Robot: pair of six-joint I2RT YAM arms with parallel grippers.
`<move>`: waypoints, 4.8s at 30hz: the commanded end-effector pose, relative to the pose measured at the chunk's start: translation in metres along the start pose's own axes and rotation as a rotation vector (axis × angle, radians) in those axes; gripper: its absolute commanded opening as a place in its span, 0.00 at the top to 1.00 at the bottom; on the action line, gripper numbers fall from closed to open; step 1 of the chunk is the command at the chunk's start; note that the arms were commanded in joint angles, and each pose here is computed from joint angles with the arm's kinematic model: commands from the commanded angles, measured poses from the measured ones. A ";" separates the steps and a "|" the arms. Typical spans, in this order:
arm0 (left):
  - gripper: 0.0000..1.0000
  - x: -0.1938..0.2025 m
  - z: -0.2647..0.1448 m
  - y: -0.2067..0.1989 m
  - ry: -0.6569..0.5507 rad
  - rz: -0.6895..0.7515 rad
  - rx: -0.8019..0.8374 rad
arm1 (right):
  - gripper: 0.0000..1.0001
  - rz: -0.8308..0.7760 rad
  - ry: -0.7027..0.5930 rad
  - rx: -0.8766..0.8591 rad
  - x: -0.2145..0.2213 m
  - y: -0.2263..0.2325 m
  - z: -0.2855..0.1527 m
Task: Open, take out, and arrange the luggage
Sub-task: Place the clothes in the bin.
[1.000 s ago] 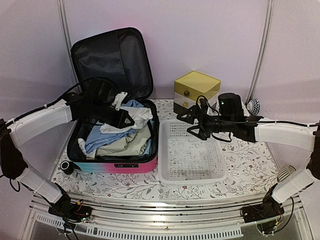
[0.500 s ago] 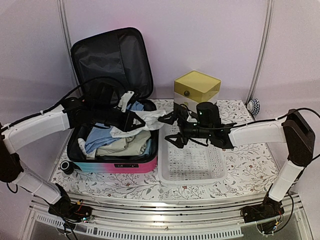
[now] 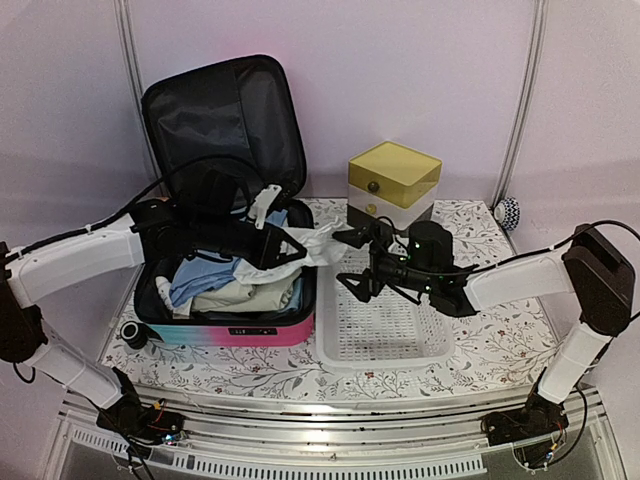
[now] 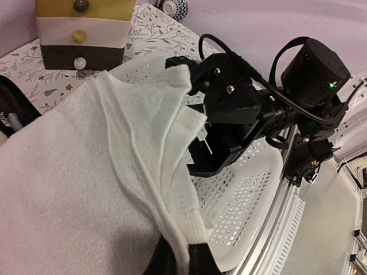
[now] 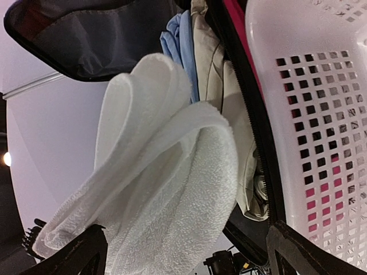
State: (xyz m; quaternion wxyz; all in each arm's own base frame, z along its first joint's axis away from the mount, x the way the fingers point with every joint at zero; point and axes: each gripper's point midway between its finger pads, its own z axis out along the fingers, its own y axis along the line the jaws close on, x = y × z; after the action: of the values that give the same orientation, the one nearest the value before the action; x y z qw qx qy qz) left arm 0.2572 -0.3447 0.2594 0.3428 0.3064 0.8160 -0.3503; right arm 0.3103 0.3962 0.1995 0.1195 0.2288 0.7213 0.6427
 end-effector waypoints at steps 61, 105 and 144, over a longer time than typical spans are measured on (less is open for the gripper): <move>1.00 0.047 0.077 -0.060 0.111 0.096 0.081 | 0.97 -0.109 -0.019 0.157 -0.034 -0.027 -0.036; 1.00 0.098 0.215 -0.065 0.258 -0.011 -0.025 | 0.96 -0.533 -0.036 0.612 -0.119 -0.109 -0.063; 0.06 0.003 0.096 -0.071 0.040 0.038 -0.178 | 0.26 -0.843 -0.187 0.810 -0.133 -0.041 -0.126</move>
State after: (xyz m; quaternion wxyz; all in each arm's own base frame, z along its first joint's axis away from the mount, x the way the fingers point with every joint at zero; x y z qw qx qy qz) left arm 0.2314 -0.4949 0.2244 0.3369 0.3035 0.8335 -0.3157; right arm 0.3650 0.2271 0.1327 0.3019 0.0289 0.9307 0.2047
